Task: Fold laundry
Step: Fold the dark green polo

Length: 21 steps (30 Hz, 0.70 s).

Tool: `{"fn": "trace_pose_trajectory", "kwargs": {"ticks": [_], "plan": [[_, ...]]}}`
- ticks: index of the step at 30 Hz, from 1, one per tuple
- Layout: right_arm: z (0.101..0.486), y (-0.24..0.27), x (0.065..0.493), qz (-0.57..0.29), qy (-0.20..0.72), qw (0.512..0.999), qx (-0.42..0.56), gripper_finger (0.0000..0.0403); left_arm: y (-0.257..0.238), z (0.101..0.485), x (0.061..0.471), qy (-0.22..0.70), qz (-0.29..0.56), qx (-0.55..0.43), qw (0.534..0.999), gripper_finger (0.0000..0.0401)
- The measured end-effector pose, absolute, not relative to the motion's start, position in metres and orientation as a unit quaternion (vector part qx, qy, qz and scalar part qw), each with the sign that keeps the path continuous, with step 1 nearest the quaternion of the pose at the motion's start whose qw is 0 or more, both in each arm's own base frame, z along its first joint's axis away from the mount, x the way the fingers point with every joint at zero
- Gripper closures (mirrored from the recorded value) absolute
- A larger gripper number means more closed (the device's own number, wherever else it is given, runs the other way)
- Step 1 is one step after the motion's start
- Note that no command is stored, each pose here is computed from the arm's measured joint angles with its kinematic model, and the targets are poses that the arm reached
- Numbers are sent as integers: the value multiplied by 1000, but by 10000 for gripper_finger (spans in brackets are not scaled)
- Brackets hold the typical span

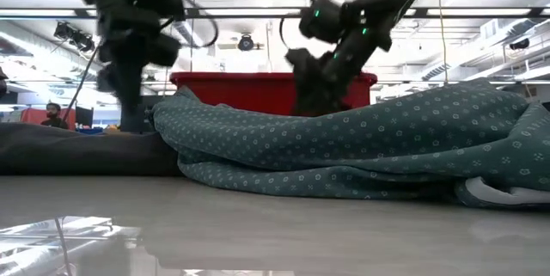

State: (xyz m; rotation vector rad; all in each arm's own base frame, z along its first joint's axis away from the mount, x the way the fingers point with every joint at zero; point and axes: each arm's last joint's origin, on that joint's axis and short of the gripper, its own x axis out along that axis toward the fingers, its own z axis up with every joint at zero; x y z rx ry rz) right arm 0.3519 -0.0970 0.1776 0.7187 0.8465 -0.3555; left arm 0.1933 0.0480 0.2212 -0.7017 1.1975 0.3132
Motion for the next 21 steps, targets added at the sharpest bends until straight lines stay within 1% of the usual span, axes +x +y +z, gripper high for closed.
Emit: {"fn": "trace_pose_trajectory", "kwargs": {"ticks": [4, 8, 11, 15, 18, 21], "plan": [[151, -101, 355, -185, 431, 814, 343, 265, 38, 193, 185, 567, 166, -354, 725, 214], [133, -98, 353, -193, 472, 785, 351, 291, 34, 167, 180, 550, 180, -380, 722, 214], [133, -89, 346, -188, 516, 757, 355, 314, 35, 150, 175, 533, 204, -400, 717, 214], [144, -65, 324, -177, 604, 701, 334, 335, 41, 138, 165, 521, 238, -422, 703, 214], [157, -44, 308, -164, 658, 669, 305, 339, 50, 137, 163, 510, 270, -415, 704, 214], [172, -27, 296, -164, 686, 656, 267, 338, 63, 138, 161, 491, 301, -394, 716, 214]]}}
